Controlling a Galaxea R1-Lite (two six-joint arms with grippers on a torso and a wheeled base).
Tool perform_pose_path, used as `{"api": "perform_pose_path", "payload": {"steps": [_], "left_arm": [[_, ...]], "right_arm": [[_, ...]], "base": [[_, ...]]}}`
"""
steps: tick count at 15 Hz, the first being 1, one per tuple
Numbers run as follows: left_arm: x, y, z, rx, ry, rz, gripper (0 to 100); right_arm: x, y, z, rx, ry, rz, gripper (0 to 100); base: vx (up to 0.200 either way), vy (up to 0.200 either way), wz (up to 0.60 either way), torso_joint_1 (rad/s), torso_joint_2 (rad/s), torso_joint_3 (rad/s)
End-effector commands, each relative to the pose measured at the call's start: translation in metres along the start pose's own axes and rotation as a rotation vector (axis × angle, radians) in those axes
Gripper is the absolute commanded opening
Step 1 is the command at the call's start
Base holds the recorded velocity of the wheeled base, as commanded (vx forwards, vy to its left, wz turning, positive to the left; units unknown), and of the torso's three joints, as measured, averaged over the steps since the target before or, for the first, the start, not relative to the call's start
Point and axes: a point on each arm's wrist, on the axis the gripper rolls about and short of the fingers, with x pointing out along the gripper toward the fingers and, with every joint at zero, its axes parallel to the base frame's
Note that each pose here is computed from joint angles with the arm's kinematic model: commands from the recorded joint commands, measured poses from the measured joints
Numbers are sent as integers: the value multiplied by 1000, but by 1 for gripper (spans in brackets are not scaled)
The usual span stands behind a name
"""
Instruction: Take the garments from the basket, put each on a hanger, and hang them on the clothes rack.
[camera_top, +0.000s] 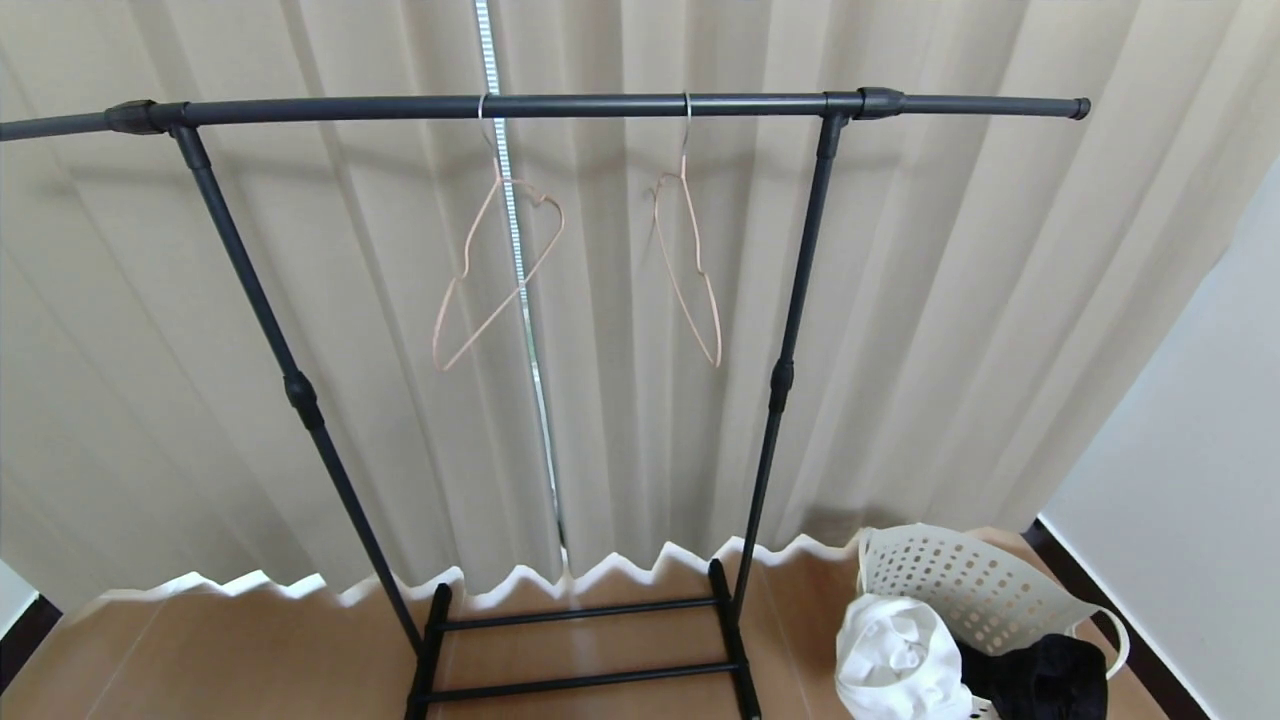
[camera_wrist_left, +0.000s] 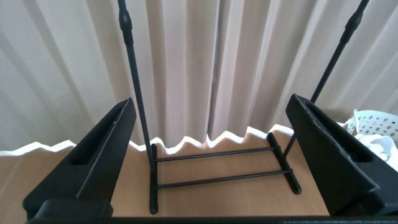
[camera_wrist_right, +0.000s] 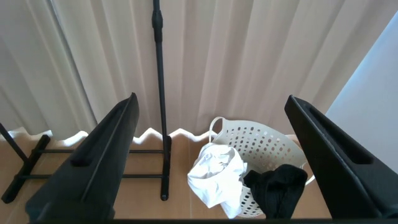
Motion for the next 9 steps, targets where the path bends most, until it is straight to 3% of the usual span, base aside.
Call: {"api": "perform_pose_path", "payload": {"steps": [1, 9], "left_arm": [[0, 0, 0, 0, 1, 1, 100], [0, 0, 0, -2, 1, -1, 100]], "right_arm": [[0, 0, 0, 1, 0, 0, 100], [0, 0, 0, -1, 0, 0, 100]], "base": [[0, 0, 0, -203, 540, 325], [0, 0, 0, -167, 504, 334]]}}
